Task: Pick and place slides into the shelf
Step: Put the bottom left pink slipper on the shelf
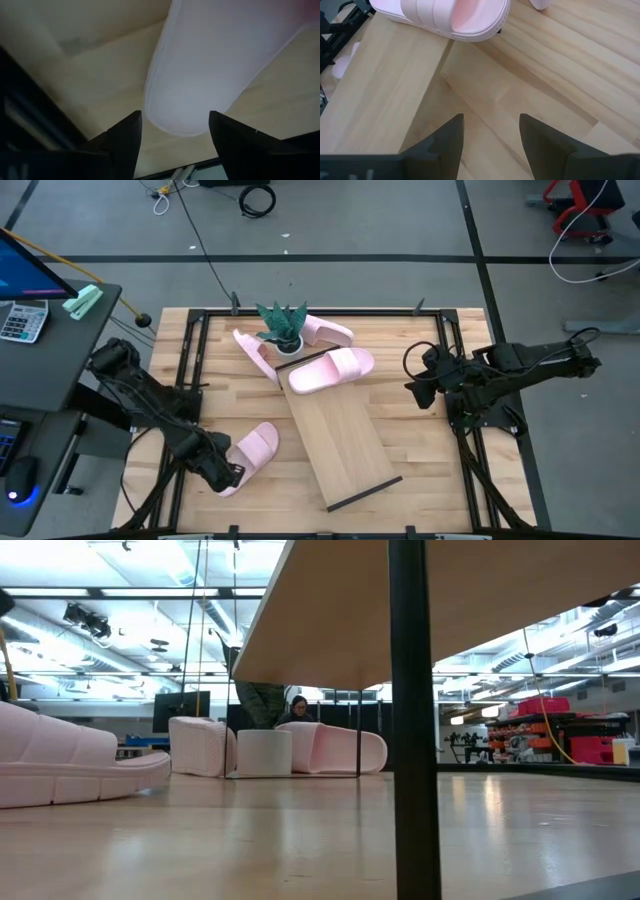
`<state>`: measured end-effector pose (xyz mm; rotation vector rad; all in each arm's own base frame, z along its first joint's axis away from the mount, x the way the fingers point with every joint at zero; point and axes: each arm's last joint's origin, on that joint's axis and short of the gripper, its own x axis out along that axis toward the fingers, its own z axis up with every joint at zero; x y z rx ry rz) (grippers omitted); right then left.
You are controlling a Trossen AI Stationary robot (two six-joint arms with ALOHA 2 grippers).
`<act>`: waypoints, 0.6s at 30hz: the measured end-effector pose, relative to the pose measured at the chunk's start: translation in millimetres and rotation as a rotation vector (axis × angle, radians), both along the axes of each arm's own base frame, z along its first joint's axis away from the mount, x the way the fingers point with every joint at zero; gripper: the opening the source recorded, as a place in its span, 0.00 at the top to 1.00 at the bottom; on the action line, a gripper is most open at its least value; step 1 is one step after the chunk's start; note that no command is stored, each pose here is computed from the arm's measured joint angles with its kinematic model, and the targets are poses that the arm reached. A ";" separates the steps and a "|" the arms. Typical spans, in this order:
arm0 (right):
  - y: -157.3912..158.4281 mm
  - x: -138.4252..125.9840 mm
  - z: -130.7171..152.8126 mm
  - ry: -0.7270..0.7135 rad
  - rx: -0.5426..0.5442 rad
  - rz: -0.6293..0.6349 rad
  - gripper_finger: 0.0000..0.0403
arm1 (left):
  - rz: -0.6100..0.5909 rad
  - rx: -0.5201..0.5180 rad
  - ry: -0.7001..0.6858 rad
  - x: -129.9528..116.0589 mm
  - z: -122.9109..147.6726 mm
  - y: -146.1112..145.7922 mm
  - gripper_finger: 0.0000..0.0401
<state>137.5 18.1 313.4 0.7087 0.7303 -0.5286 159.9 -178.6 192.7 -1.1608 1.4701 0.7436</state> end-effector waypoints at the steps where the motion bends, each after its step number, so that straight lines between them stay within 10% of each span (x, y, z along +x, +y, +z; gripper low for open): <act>1: 0.1 0.3 0.3 -0.005 0.001 -0.001 0.51 | 0.002 -0.001 -0.003 -1.6 -0.2 -1.8 0.42; 18: 0.8 1.4 0.8 -0.022 0.051 -0.027 0.51 | 0.063 -0.029 -0.039 -17.9 -32.0 -4.4 0.36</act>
